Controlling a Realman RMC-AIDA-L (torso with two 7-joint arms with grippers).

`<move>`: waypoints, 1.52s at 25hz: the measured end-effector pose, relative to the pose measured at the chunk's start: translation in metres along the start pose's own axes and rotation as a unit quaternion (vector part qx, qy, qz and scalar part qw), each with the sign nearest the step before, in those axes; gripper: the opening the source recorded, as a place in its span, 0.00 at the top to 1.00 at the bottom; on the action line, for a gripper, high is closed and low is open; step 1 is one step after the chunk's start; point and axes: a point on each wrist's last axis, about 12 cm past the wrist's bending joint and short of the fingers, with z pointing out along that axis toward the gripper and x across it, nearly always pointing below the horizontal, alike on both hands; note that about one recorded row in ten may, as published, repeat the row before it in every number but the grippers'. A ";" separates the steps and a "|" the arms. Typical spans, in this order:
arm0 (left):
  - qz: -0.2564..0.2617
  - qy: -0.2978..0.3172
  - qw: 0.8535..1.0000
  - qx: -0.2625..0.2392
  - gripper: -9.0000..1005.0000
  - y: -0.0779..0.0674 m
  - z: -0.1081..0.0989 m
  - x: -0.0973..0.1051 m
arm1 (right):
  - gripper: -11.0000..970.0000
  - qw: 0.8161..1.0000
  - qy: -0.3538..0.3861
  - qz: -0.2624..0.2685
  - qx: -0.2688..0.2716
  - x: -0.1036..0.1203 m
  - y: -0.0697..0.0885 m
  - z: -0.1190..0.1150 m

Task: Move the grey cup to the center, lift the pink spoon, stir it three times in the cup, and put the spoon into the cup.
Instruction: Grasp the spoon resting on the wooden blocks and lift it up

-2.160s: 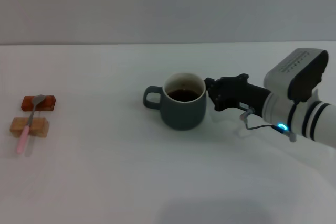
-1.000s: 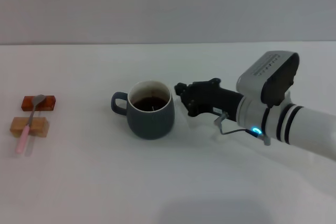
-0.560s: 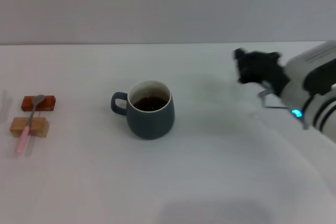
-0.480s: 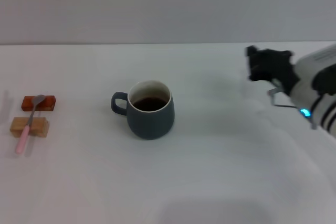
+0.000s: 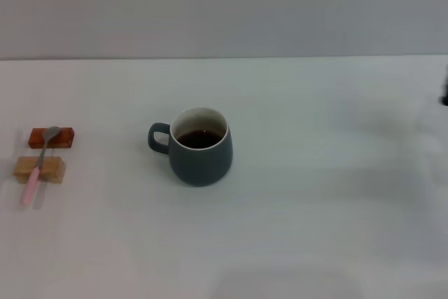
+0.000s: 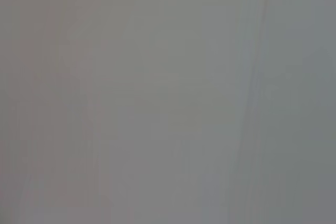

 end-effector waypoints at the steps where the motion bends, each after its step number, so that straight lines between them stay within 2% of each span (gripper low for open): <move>1: 0.001 0.002 1.000 0.002 0.17 -0.001 -0.001 0.001 | 0.95 1.000 -0.015 0.005 0.022 0.001 -0.011 -0.009; 5: 0.001 0.005 1.000 0.008 0.17 -0.004 -0.001 0.003 | 0.94 0.998 -0.036 0.010 0.046 0.002 -0.023 -0.020; 6: 0.002 0.006 1.000 0.009 0.17 -0.004 -0.001 0.003 | 0.94 0.997 -0.046 0.015 0.064 0.002 -0.031 -0.025; 10: 0.003 0.008 1.000 0.012 0.17 -0.006 0.000 0.004 | 0.92 0.995 -0.049 0.021 0.084 0.003 -0.039 -0.029; 14: 0.003 0.010 1.000 0.012 0.17 -0.006 0.000 0.004 | 0.73 0.994 -0.051 0.022 0.091 0.004 -0.042 -0.032; 17: 0.004 0.011 1.000 0.013 0.17 -0.006 0.000 0.004 | 0.49 0.994 -0.052 0.021 0.089 0.004 -0.041 -0.032; 23: 0.008 0.014 1.000 0.020 0.17 -0.008 -0.007 0.006 | 0.34 0.994 -0.053 0.020 0.090 0.003 -0.042 -0.031; 30: 0.012 0.022 0.999 0.027 0.17 -0.013 -0.027 0.012 | 0.34 0.994 -0.044 0.000 0.096 0.004 -0.042 -0.027; 36: 0.015 0.025 0.998 0.052 0.17 -0.027 -0.053 0.015 | 0.35 0.995 -0.034 -0.003 0.090 0.002 -0.037 -0.016; 38: 0.016 0.025 0.998 0.053 0.17 -0.029 -0.055 0.016 | 0.35 0.995 -0.034 -0.003 0.090 0.001 -0.037 -0.015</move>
